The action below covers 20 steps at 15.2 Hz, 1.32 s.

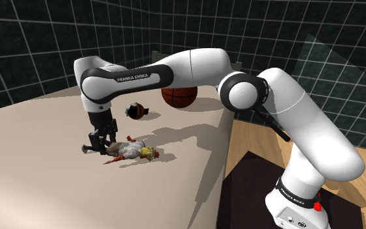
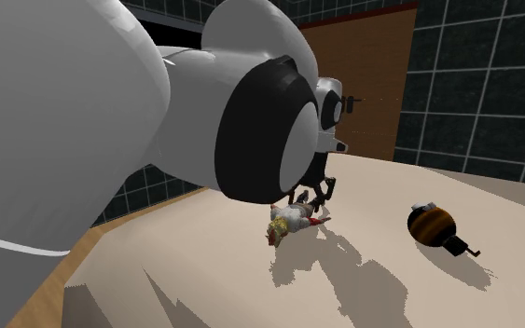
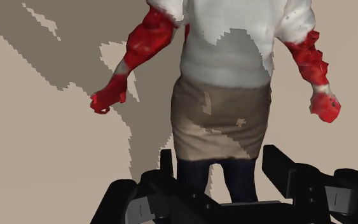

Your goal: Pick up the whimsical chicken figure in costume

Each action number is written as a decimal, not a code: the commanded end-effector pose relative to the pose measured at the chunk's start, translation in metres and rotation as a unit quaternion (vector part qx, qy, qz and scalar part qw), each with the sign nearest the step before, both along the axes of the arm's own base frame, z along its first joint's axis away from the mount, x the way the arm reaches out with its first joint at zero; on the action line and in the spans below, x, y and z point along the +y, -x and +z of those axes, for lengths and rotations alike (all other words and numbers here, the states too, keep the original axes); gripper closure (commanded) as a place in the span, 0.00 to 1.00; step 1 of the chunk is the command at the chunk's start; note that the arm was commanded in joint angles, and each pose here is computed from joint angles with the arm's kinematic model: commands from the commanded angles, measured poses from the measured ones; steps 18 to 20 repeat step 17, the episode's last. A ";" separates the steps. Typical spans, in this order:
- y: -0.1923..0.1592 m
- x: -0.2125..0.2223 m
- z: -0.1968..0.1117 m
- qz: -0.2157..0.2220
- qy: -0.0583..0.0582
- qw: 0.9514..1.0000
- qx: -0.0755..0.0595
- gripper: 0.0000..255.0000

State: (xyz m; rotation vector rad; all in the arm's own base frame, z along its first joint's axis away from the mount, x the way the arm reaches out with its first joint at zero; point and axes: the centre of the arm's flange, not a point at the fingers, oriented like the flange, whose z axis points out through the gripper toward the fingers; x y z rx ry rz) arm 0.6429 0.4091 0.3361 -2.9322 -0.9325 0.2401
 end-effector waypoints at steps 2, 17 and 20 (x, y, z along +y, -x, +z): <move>0.000 0.000 0.010 0.000 0.001 1.000 0.001 1.00; 0.000 0.000 0.079 0.000 0.001 1.000 0.001 1.00; 0.000 0.000 0.079 0.000 0.001 1.000 0.001 1.00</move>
